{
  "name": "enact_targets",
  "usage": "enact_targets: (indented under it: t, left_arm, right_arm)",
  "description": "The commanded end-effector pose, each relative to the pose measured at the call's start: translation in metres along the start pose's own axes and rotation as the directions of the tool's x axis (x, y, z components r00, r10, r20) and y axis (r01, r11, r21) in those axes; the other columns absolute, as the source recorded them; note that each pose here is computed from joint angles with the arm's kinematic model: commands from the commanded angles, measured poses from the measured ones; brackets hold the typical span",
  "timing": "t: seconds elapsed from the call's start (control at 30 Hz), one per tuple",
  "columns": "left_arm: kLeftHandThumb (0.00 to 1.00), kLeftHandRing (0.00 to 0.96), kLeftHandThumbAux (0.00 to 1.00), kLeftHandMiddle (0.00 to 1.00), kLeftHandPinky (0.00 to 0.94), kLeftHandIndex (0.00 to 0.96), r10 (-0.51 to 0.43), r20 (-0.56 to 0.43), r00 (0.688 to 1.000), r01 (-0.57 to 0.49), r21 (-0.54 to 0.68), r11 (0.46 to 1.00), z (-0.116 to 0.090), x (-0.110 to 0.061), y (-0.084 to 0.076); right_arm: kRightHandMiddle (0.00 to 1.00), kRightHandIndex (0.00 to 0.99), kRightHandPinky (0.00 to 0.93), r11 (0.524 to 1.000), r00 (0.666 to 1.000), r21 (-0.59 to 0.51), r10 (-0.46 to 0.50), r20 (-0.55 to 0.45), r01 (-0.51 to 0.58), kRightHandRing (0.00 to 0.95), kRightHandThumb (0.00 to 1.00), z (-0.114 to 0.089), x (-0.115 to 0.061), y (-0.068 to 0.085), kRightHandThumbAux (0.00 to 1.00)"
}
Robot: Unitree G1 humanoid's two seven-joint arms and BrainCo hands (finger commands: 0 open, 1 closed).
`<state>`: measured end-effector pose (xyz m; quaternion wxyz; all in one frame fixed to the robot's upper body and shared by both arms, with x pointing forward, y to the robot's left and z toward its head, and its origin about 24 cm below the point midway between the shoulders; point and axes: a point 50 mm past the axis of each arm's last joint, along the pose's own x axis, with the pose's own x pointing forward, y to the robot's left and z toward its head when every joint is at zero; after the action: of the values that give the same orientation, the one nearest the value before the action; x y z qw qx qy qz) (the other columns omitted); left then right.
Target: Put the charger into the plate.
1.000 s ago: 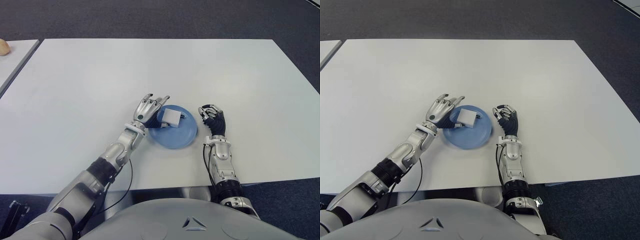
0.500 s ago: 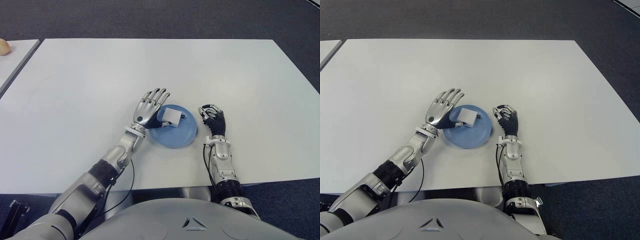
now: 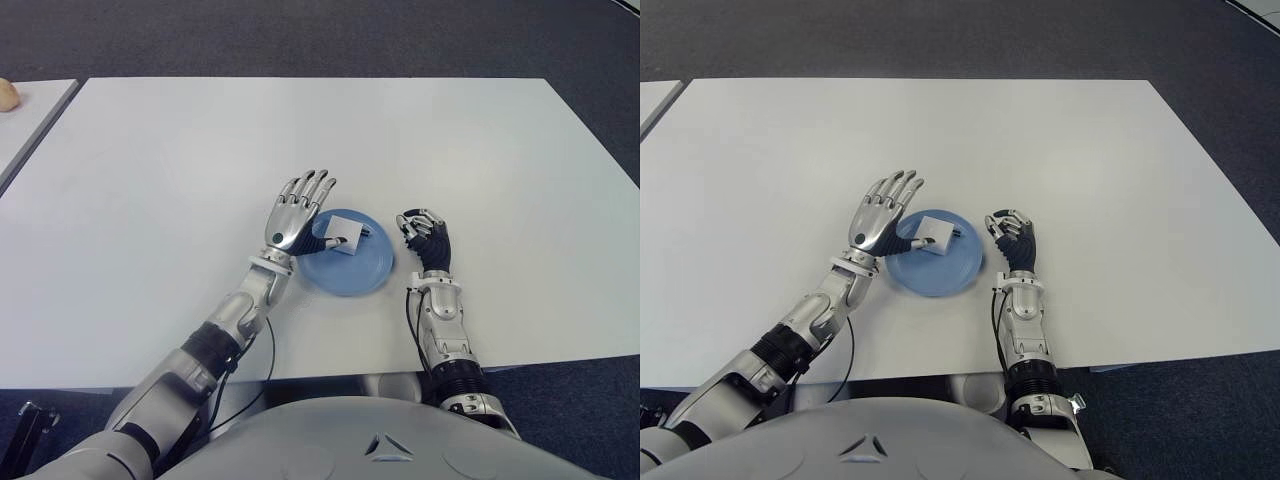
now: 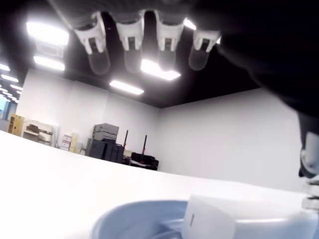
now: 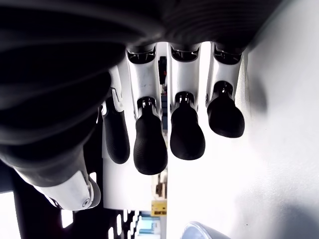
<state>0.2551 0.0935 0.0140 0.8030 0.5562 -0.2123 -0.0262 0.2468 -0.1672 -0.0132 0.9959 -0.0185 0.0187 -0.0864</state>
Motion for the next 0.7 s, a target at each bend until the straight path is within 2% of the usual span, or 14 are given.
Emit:
enact_targets:
  t: [0.03, 0.33, 0.47, 0.6, 0.67, 0.7]
  left_arm:
    - [0.131, 0.000, 0.424, 0.000, 0.000, 0.000, 0.023, -0.067, 0.997, -0.029, -0.079, 0.996, -0.007, -0.007, 0.002]
    - [0.129, 0.000, 0.394, 0.000, 0.000, 0.000, 0.009, -0.181, 0.983, -0.059, -0.273, 0.960, -0.027, -0.011, 0.006]
    - [0.127, 0.000, 0.423, 0.000, 0.000, 0.000, -0.044, -0.235, 0.971, -0.045, -0.360, 0.932, -0.040, -0.014, 0.006]
    - [0.140, 0.000, 0.475, 0.000, 0.000, 0.000, -0.100, -0.332, 0.938, -0.087, -0.504, 0.859, -0.050, -0.019, 0.005]
    - [0.156, 0.000, 0.533, 0.000, 0.000, 0.000, -0.124, -0.388, 0.913, -0.130, -0.566, 0.814, -0.055, -0.023, 0.005]
    - [0.165, 0.002, 0.583, 0.000, 0.035, 0.000, -0.134, -0.407, 0.903, -0.145, -0.585, 0.798, -0.057, -0.024, 0.005]
  right_arm:
    - [0.760, 0.436, 0.760, 1.000, 0.998, -0.005, -0.008, -0.068, 0.008, 0.749, 0.706, -0.011, -0.006, -0.002, 0.726]
    - [0.757, 0.436, 0.758, 1.000, 0.998, -0.006, -0.003, -0.065, 0.003, 0.749, 0.705, -0.011, -0.006, -0.002, 0.726]
    - [0.757, 0.435, 0.764, 1.000, 0.998, -0.008, -0.001, -0.063, 0.000, 0.749, 0.705, -0.011, -0.006, -0.003, 0.726]
    - [0.757, 0.435, 0.759, 1.000, 0.998, -0.010, -0.001, -0.057, 0.001, 0.749, 0.705, -0.011, -0.006, -0.003, 0.726]
    - [0.757, 0.435, 0.757, 1.000, 0.998, -0.012, -0.002, -0.055, 0.001, 0.749, 0.705, -0.011, -0.006, -0.003, 0.726]
    - [0.757, 0.436, 0.759, 1.000, 0.999, -0.013, -0.002, -0.054, 0.002, 0.749, 0.705, -0.011, -0.006, -0.003, 0.726]
